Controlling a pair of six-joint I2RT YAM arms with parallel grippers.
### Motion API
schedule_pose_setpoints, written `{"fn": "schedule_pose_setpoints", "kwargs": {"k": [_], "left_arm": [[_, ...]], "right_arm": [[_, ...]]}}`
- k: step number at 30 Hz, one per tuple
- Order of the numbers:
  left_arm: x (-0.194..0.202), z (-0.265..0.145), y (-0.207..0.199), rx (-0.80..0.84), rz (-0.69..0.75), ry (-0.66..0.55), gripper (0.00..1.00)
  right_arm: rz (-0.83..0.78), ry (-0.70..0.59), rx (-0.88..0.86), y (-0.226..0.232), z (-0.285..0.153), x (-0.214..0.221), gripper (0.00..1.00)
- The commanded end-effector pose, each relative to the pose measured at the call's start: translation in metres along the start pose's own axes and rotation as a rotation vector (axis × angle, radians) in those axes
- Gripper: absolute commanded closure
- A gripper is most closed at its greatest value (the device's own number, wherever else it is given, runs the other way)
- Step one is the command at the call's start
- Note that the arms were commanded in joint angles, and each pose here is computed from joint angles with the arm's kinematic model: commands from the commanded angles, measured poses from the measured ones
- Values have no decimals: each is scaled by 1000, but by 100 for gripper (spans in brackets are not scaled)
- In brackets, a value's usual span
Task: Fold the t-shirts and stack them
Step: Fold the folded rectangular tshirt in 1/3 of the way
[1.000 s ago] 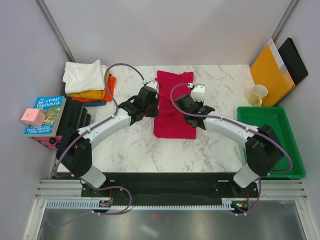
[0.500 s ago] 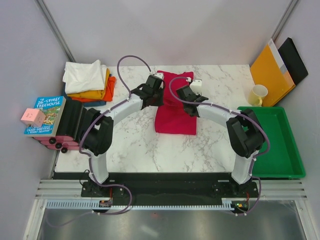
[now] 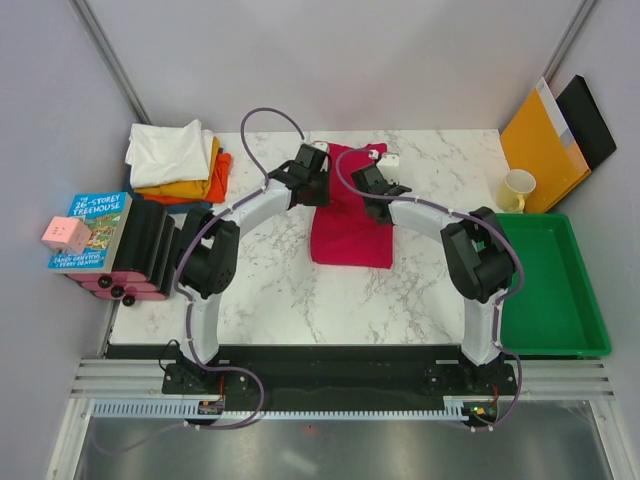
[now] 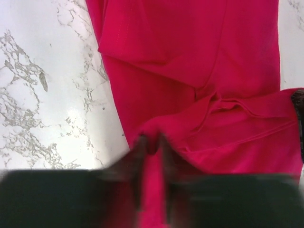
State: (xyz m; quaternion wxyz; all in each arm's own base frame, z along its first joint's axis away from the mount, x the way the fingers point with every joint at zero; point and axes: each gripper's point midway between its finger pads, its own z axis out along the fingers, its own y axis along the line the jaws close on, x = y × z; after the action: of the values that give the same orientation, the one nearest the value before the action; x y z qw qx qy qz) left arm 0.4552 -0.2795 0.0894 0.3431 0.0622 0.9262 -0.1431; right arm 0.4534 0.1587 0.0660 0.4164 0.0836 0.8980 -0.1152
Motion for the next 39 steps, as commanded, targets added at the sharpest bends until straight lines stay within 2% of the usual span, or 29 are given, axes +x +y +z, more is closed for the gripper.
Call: {"fn": "schedule_pose_setpoints", "kwargs": {"k": [1,2,3,4,6,8,9,10,11,12,13,14,15,18,22,25,27,28,29,34,39], "left_arm": [[-40,-14,0,-29,12,-105,46],[-51,-25,1,-40,10,-137,30],[-56,-31,1,-42,9,-153,6],[-65,-46,-2,-34,3,-185,0],[-68,-59,-6,-24,-1,-208,1],[-55,-63,-10,1,7,-190,0],[-52,-69,-17,24,14,-188,0],[-34,-65,-19,34,19,-149,0],[-26,-64,-21,43,8,-132,0],[-7,-61,-25,59,13,-96,4],[6,-59,-32,99,13,-64,7],[16,-56,-35,117,-14,-41,12],[36,-52,-36,122,-17,-9,24],[74,-55,-48,168,-38,57,51],[108,-62,-61,203,-5,88,52],[118,-64,-56,170,-13,98,51],[126,-66,-48,139,-13,92,35],[125,-66,-47,141,-7,82,30],[133,-62,-45,134,1,102,30],[171,-51,-42,141,-14,234,44],[213,-66,-37,139,-28,297,45]], "right_arm": [[66,-101,-41,12,-11,-49,63],[89,-128,-58,10,-23,-62,55],[95,-132,-76,11,-28,-65,40],[90,-138,-87,10,-34,-67,34],[86,-162,-102,8,-53,-71,21],[69,-143,-143,11,-63,-59,20],[64,-128,-160,13,-65,-51,28],[63,-111,-175,15,-66,-43,45],[56,-82,-173,13,-63,-25,64],[63,-66,-177,14,-61,-17,94],[67,-49,-188,16,-59,-10,100],[57,-21,-190,17,-55,3,100],[62,-5,-198,19,-55,9,100],[48,21,-237,26,-65,27,100],[54,60,-254,25,-70,53,100],[59,70,-212,11,-70,69,100],[69,66,-213,8,-71,71,100],[61,78,-216,7,-70,76,100],[53,94,-215,7,-69,83,100],[35,224,-212,1,-65,136,100],[42,261,-229,-8,-86,167,100]]}}
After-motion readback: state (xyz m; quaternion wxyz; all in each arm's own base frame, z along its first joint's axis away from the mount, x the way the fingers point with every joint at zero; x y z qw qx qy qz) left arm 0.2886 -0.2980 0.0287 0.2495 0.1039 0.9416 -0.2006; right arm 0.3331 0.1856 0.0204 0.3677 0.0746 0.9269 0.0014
